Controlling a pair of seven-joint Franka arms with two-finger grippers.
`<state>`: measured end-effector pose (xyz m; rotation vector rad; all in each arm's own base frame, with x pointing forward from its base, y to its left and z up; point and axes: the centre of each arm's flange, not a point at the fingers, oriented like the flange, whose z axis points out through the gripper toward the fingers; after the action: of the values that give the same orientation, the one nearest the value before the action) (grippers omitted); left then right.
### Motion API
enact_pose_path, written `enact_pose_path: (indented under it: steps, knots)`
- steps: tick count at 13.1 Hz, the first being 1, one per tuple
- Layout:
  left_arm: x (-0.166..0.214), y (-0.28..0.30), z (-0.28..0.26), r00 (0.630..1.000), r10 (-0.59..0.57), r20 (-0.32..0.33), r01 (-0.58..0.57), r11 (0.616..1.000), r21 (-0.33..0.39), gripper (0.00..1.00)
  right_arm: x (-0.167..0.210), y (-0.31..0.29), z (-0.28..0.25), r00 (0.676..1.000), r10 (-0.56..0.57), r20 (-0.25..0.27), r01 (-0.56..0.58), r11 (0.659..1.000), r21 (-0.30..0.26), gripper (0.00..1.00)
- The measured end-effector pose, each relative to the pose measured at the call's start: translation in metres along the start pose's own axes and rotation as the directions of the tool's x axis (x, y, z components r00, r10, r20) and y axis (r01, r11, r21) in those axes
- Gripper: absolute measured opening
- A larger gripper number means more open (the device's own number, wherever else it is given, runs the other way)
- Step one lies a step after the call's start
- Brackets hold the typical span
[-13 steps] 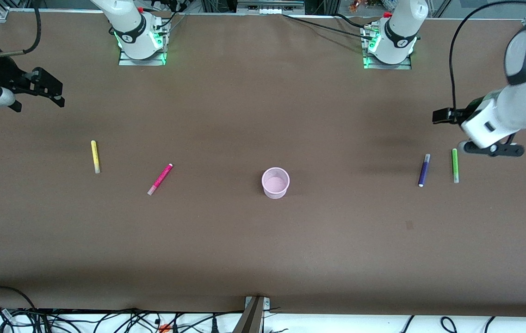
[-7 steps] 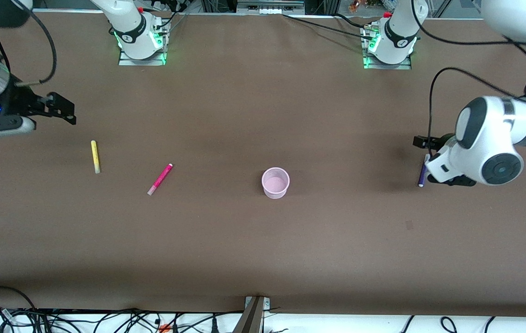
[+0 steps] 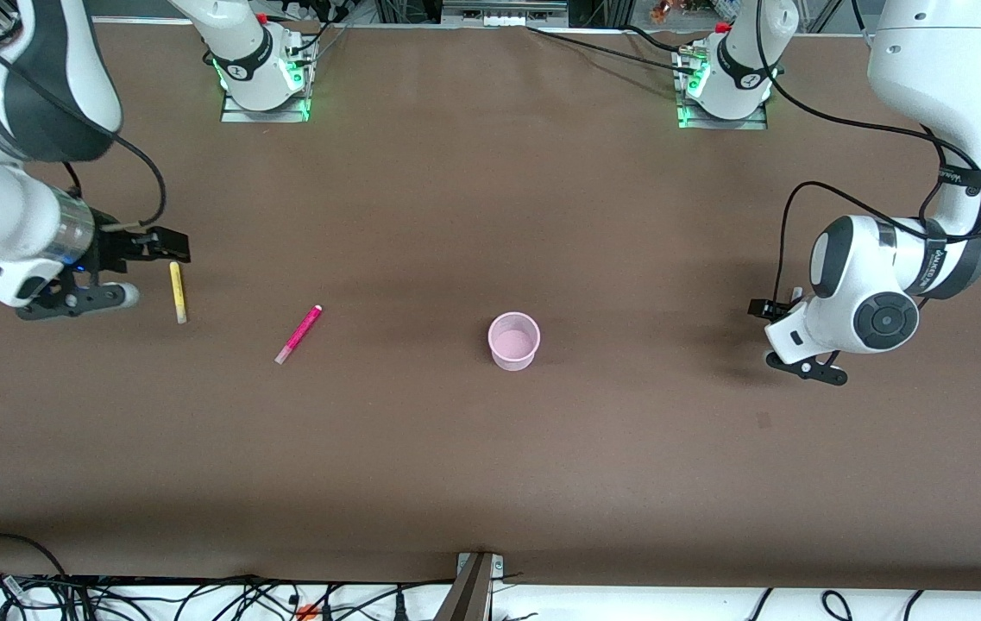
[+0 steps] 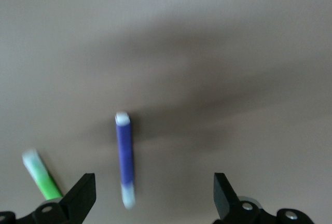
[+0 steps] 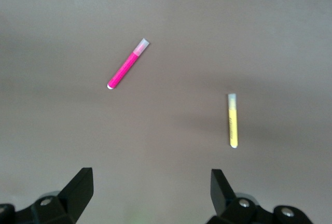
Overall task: Organize pens into pink holder with both arms
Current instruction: 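Reach the right gripper to the pink marker while the left gripper reaches the purple marker, then grasp the pink marker with the right gripper while the left gripper grasps the purple marker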
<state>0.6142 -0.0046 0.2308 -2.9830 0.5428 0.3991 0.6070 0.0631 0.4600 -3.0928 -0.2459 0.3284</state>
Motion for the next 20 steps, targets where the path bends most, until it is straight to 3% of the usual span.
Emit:
enact_pose_path:
  steps: [3, 4, 10, 11, 14, 17, 18, 19, 20]
  knots:
    - [-0.017, -0.033, 0.039, 0.970, 0.186, -0.155, -0.180, 0.982, 0.057, 1.00, 0.022, -0.020, 0.033, 0.996, 0.087, 0.010, -0.087, 0.996, 0.001, 1.00]
    - [-0.026, -0.037, 0.053, 0.957, 0.232, -0.175, -0.223, 0.972, 0.072, 1.00, 0.028, -0.029, 0.046, 0.990, 0.140, 0.012, -0.140, 0.990, 0.000, 1.00]
    - [-0.030, -0.024, 0.067, 0.944, 0.280, -0.176, -0.271, 0.960, 0.074, 1.00, 0.076, -0.068, 0.171, 0.908, 0.416, 0.044, -0.417, 0.909, 0.019, 0.99]
    - [-0.031, -0.023, 0.069, 0.944, 0.280, -0.174, -0.271, 0.960, 0.072, 0.95, 0.082, -0.073, 0.193, 0.898, 0.439, 0.041, -0.440, 0.898, 0.026, 0.98]
    - [-0.035, -0.021, 0.076, 0.958, 0.248, -0.146, -0.243, 0.969, 0.046, 0.56, 0.087, -0.079, 0.251, 0.879, 0.475, 0.024, -0.476, 0.878, 0.051, 0.93]
    - [-0.035, -0.018, 0.073, 0.960, 0.243, -0.137, -0.240, 0.970, 0.039, 0.24, 0.076, -0.079, 0.282, 0.860, 0.510, 0.032, -0.511, 0.857, 0.071, 0.86]
    - [-0.035, -0.017, 0.073, 0.961, 0.243, -0.133, -0.241, 0.970, 0.037, 0.18, 0.075, -0.079, 0.283, 0.857, 0.514, 0.034, -0.515, 0.854, 0.072, 0.78]
    - [-0.034, -0.017, 0.072, 0.962, 0.244, -0.126, -0.242, 0.970, 0.033, 0.19, 0.075, -0.079, 0.282, 0.856, 0.516, 0.033, -0.516, 0.853, 0.073, 0.78]
    - [-0.033, -0.013, 0.071, 0.962, 0.248, -0.109, -0.248, 0.969, 0.021, 0.19, 0.075, -0.079, 0.281, 0.856, 0.516, 0.032, -0.517, 0.853, 0.074, 0.70]
